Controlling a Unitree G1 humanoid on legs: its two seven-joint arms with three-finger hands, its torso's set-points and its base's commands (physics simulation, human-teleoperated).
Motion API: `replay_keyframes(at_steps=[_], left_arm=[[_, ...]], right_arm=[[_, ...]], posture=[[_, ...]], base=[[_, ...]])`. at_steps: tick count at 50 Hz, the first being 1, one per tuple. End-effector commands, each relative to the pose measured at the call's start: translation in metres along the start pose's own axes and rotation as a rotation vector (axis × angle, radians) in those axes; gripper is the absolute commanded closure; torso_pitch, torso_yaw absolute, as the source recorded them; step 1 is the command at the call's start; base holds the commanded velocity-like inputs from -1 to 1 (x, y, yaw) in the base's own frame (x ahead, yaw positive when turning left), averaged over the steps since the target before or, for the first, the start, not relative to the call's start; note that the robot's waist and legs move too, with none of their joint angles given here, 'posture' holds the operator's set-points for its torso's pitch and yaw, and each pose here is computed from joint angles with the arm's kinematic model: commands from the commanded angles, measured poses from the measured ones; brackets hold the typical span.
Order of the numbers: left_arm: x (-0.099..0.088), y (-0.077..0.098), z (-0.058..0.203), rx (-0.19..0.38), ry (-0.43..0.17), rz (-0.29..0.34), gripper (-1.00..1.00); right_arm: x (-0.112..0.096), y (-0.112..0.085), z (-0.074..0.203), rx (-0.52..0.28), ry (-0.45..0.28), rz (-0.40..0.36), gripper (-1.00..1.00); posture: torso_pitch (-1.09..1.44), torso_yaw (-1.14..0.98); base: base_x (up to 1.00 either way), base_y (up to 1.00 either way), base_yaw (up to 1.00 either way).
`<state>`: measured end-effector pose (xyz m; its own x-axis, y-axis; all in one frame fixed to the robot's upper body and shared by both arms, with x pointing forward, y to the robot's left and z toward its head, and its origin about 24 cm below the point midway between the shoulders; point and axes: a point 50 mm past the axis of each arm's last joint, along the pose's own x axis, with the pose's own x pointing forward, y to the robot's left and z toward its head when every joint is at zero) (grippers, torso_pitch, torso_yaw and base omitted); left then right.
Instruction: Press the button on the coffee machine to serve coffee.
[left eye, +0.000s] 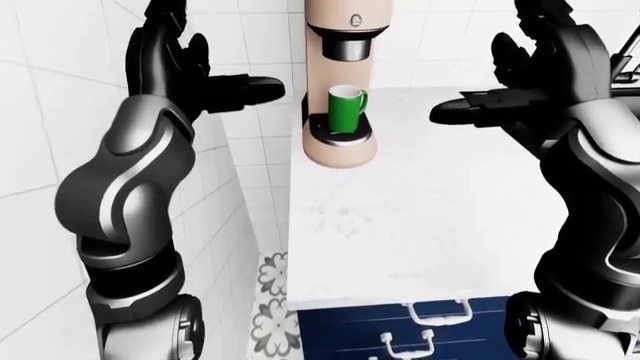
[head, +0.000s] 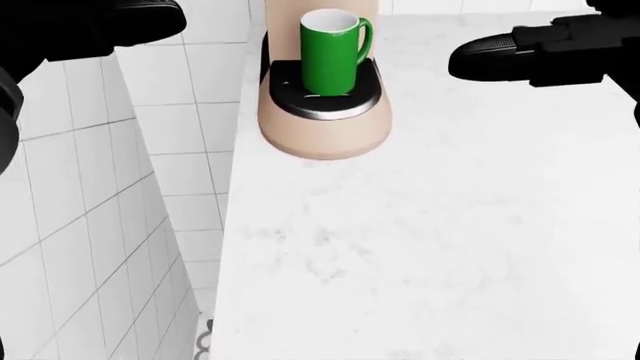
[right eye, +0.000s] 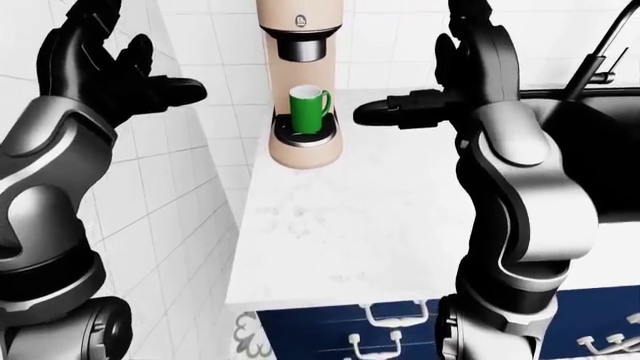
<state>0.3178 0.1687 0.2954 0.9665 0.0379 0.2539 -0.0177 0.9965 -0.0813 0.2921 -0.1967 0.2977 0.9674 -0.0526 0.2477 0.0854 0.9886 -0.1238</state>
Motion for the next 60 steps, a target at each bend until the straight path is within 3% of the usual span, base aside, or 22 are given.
replay_keyframes(at_steps=[1,60], left_arm=[[-0.0019,-0.0018,0.0180,-0.006,-0.087,-0.011,-1.00],[-0.0026,-0.0021,0.0195,-0.021,-0.094,-0.016,-1.00]], right_arm=[[-0.0021,-0.0028,0.0158,-0.003,-0.085,-0.014,-1.00],[-0.0022,-0.0013,0.0165,-0.002,-0.086,-0.010,-1.00]], posture=[[-0.17,0.00],[-0.55,0.00]], base=[[0.00,0.00,0.00],[0.00,0.00,0.00]])
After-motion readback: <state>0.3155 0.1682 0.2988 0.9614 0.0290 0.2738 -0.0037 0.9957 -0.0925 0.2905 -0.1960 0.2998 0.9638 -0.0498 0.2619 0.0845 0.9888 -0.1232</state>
